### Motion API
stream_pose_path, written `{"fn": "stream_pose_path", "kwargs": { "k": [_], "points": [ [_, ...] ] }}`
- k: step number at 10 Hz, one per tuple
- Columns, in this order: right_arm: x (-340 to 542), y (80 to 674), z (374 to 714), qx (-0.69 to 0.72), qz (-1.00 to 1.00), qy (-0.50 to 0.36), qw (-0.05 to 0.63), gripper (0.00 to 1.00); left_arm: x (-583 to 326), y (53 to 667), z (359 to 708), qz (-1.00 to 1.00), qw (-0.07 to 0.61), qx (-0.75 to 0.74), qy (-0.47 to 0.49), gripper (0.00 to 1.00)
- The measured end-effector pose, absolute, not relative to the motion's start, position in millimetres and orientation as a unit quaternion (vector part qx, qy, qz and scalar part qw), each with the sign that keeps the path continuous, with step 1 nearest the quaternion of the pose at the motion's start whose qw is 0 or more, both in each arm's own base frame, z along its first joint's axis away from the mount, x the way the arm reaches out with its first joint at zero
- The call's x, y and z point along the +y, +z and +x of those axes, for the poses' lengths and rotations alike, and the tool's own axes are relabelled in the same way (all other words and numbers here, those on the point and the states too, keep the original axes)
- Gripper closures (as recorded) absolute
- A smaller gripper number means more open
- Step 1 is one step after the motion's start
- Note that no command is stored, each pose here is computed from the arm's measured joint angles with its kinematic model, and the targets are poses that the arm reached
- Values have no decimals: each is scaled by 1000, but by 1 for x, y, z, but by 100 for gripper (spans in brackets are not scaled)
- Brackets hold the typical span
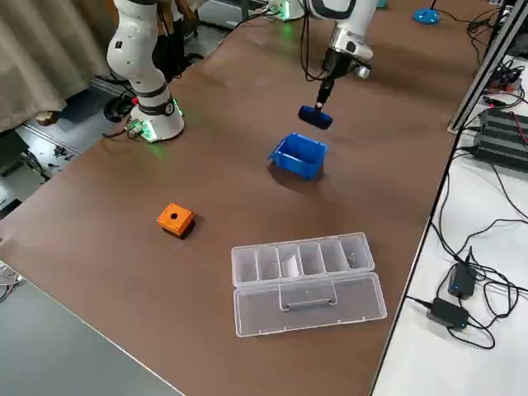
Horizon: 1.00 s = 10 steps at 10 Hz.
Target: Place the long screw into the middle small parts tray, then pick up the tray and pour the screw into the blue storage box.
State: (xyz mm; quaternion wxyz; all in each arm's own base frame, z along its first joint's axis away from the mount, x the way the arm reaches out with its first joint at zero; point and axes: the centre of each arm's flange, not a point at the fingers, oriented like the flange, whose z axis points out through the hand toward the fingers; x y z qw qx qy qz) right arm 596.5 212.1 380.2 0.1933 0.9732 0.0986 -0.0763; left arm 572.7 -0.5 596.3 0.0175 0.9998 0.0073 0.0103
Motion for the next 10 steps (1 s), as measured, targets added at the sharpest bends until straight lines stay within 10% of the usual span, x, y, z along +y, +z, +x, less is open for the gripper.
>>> {"fn": "stream_pose_path", "kwargs": {
  "k": [6, 10],
  "points": [
    [310, 394, 619, -42, 976, -23, -215, 97, -1, 596, 573, 1000, 18, 7, 10, 0],
    [457, 276, 580, -18, 969, -3, -245, 97, -1, 596, 573, 1000, 18, 7, 10, 0]
  ]
}}
